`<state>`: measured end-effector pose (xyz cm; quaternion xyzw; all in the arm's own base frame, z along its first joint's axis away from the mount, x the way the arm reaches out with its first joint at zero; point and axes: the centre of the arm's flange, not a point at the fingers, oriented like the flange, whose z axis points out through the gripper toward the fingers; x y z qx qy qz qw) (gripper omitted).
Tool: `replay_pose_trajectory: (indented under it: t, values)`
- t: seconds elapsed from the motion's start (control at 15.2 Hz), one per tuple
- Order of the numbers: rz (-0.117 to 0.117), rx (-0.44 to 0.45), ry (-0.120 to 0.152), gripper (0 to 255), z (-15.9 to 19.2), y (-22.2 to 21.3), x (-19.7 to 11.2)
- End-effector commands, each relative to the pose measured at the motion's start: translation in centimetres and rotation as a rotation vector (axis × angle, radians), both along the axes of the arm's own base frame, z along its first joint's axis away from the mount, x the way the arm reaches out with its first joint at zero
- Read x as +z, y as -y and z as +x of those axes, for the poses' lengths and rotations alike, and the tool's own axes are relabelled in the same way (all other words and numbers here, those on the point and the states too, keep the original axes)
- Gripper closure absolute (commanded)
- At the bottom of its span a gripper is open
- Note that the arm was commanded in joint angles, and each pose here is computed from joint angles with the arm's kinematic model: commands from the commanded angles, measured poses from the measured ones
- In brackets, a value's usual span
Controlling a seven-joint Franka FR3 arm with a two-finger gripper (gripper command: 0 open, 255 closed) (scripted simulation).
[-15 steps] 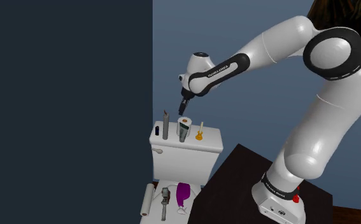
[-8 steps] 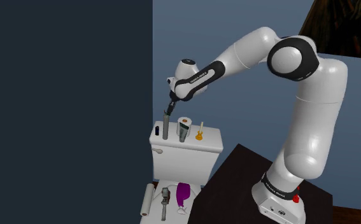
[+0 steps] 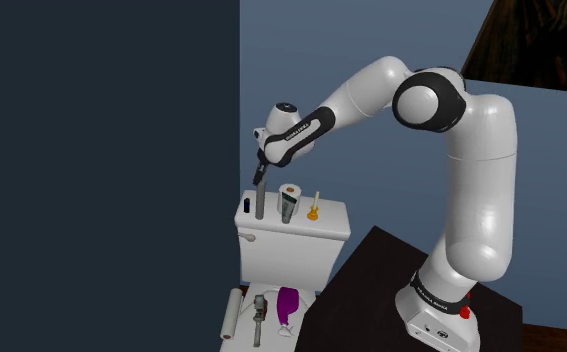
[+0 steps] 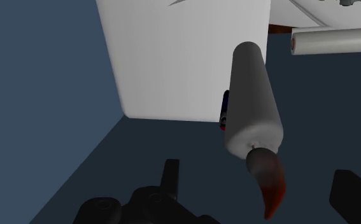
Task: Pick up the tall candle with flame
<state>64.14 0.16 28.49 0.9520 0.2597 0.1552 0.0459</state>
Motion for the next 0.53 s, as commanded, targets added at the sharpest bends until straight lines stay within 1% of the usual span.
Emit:
replay_pose_trajectory:
  t: [0.0, 0.07, 0.2, 0.26, 0.46]
  values:
    - [0.000, 0.000, 0.001, 0, 0.03, 0.05, -1.11]
    - [0.000, 0.000, 0.001, 0, 0.03, 0.05, -1.94]
    - [0.000, 0.000, 0.001, 0, 0.03, 0.05, -1.94]
    - [0.000, 0.000, 0.001, 255, 0.00, -0.03, -1.98]
    - [0.000, 0.000, 0.001, 255, -0.04, -0.04, -1.94]
